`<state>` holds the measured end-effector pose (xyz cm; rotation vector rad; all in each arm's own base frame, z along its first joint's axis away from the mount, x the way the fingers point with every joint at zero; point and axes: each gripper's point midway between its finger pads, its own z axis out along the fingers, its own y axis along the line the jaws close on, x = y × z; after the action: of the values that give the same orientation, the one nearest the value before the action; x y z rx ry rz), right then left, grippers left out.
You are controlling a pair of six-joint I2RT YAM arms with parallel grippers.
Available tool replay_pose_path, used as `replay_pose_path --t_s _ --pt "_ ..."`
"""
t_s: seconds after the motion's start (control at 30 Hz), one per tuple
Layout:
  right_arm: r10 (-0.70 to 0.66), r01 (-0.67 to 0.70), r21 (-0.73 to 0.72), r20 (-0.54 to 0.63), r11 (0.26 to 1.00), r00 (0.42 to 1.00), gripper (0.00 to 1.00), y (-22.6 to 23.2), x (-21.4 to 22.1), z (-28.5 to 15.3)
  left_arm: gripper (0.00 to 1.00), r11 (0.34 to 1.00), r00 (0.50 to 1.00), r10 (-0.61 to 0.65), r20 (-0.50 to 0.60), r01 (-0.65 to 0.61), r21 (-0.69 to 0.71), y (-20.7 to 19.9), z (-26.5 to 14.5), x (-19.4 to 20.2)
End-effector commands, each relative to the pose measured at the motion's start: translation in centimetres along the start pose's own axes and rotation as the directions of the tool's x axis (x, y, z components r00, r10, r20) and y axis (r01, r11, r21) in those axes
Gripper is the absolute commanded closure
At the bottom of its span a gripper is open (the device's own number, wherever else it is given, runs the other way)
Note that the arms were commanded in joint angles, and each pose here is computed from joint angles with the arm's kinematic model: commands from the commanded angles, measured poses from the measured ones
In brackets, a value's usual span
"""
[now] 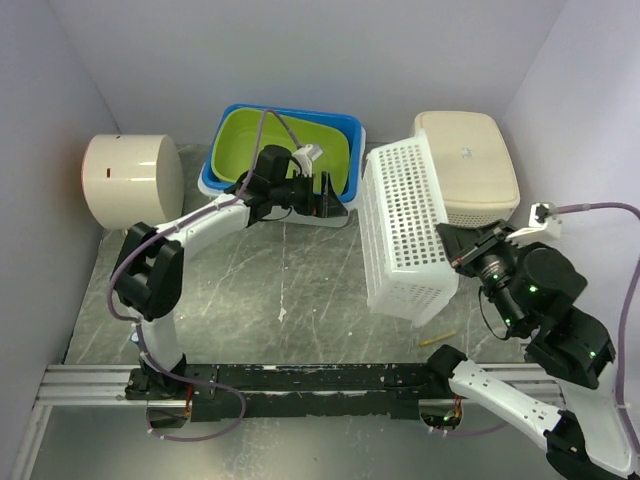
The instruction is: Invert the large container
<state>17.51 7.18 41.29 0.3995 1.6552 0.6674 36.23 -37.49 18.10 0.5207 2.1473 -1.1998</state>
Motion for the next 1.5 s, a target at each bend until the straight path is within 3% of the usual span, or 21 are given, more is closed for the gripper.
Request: replay_pose_path --t_s 0.0,0.2,0.33,0.43,0.57,0.7,0.77,0.9,0.97,1.03,1.13,1.3,1.4,1.47 --pt "0.136 -0.139 -0.071 -0.044 0.988 0.990 1.00 1.7 1.3 0.4 0.00 0.999 0.992 0.041 0.121 -0.042 0.006 -4.3 -5.3 -4.9" --pt "0.072 -0.110 -0.188 -0.197 0.976 0.978 1.00 3.4 5.1 0.1 0.00 0.974 0.995 0.042 0.088 -0.021 -0.228 -5.8 -15.2 -3.0" --pt "-0.031 -0.066 -0.320 -0.289 0.945 0.957 1.00 5.7 6.5 -0.9 0.00 0.935 0.989 0.042 0.140 0.011 -0.353 -6.2 -20.3 -3.1" --pt "-0.106 -0.076 -0.411 -0.402 0.909 0.909 1.00 7.4 8.9 -1.6 0.00 0.911 0.975 0.071 0.209 0.022 -0.413 -7.0 -23.4 -4.2" --pt "-0.160 -0.194 -0.497 -0.583 0.846 0.797 1.00 9.9 13.3 -2.1 0.00 0.884 0.953 0.109 0.284 0.037 -0.465 -7.7 -26.3 -5.6" --pt "-0.179 -0.311 -0.521 -0.691 0.795 0.700 1.00 11.7 16.3 -1.7 0.00 0.882 0.940 0.123 0.317 0.042 -0.468 -8.4 -27.5 -6.2" --pt "-0.172 -0.341 -0.480 -0.747 0.808 0.642 1.00 11.8 18.1 -0.7 0.01 0.882 0.938 0.124 0.325 0.046 -0.468 -8.5 -27.7 -6.3" --pt "-0.141 -0.385 -0.344 -0.873 0.856 0.467 1.00 9.5 22.2 1.6 0.00 0.884 0.947 0.110 0.303 0.046 -0.466 -8.1 -27.2 -5.7" --pt "-0.094 -0.398 -0.284 -0.896 0.872 0.434 1.00 7.1 22.9 3.3 0.00 0.884 0.954 0.101 0.283 0.045 -0.465 -7.9 -26.7 -5.3" --pt "-0.026 -0.355 -0.203 -0.895 0.913 0.446 1.00 3.0 23.6 5.9 0.00 0.880 0.959 0.089 0.268 0.050 -0.473 -7.4 -26.4 -4.8" --pt "-0.032 -0.161 -0.123 -0.879 0.979 0.476 0.99 -3.0 25.1 9.1 0.00 0.876 0.964 0.075 0.254 0.058 -0.479 -6.4 -25.7 -3.8" --pt "-0.108 0.131 -0.047 -0.851 0.990 0.514 0.71 -9.5 26.8 13.0 0.00 0.863 0.974 0.045 0.224 0.075 -0.500 -4.7 -25.0 -1.6" --pt "-0.158 0.225 -0.037 -0.818 0.974 0.553 0.48 -10.5 25.5 14.5 0.00 0.858 0.982 0.018 0.189 0.082 -0.508 -3.8 -24.4 0.2" --pt "-0.179 0.281 -0.016 -0.807 0.959 0.562 0.39 -11.1 24.7 14.8 0.00 0.850 0.985 -0.003 0.172 0.093 -0.519 -2.9 -24.2 1.6"
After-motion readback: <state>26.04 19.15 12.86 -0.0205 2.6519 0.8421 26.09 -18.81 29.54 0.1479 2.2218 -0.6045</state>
